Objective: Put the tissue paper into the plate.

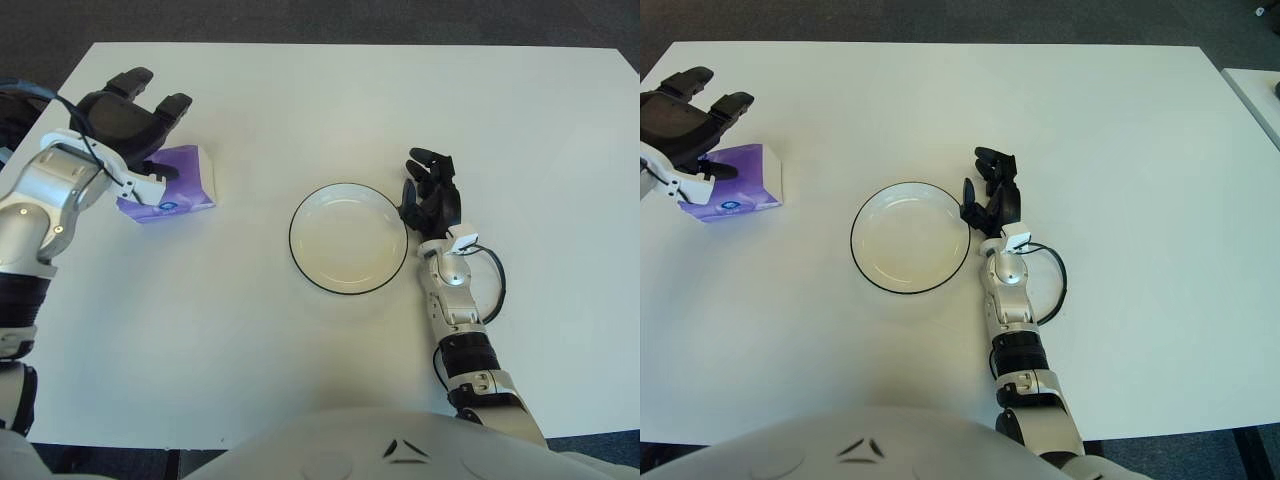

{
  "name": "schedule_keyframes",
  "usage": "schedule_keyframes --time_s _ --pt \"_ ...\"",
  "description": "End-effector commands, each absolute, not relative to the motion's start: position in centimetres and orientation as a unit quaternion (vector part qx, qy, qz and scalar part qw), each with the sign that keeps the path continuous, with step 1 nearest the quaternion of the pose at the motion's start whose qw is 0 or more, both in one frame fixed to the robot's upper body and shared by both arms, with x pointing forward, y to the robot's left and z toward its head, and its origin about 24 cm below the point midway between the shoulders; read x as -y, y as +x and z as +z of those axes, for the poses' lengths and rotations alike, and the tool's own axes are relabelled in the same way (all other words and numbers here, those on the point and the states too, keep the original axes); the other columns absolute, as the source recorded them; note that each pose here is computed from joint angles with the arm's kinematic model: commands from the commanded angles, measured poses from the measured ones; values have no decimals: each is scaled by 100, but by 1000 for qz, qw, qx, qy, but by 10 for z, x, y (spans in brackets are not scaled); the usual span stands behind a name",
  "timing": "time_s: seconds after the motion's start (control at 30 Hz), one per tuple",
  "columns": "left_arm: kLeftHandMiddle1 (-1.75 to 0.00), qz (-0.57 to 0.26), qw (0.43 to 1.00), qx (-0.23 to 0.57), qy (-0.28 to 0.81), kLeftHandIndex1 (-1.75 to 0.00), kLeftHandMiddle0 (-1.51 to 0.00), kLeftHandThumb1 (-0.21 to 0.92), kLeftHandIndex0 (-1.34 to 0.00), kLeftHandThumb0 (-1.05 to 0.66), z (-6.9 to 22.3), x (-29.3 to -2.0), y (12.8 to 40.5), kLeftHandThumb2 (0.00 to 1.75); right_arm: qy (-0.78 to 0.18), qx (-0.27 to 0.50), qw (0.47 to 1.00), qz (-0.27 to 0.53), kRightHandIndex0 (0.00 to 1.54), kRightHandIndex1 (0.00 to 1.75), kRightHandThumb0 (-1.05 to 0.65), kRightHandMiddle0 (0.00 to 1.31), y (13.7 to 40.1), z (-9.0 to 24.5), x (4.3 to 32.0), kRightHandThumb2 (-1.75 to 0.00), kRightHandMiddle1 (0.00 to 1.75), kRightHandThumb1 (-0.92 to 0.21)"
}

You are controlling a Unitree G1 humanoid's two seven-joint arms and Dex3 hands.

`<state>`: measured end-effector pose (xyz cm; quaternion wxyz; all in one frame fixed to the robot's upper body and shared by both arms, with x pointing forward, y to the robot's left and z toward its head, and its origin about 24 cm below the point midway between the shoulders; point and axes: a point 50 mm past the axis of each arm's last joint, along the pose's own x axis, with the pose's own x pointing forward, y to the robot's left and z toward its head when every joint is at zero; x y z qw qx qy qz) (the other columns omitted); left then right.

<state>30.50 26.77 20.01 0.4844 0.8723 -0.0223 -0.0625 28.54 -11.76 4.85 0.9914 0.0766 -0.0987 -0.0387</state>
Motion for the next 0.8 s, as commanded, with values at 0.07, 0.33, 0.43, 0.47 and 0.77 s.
schedule_keyframes --time_s 0.07,0.33,0.43,0.47,0.77 --pt "-2 -83 500 -12 862 -34 -14 92 0 -93 198 -271 309 57 95 -42 993 -62 29 78 -49 0 261 -9 118 -82 118 -73" --pt "-3 -113 505 -50 855 -39 -17 92 0 -99 191 -276 315 56 99 -41 992 -63 29 80 -48 0 262 -9 118 -84 120 -71" --pt "-2 -111 501 -50 857 -38 -16 92 0 -100 189 -277 316 56 99 -40 992 -63 29 81 -47 0 261 -9 118 -85 120 -70" --pt "-2 -110 500 -49 858 -37 -16 92 0 -100 189 -277 317 56 99 -39 992 -63 29 81 -47 0 261 -9 118 -86 121 -70" --pt "0 -105 503 -32 857 -30 -13 92 0 -102 183 -277 323 59 104 -38 992 -61 28 81 -46 0 261 -9 119 -87 121 -70"
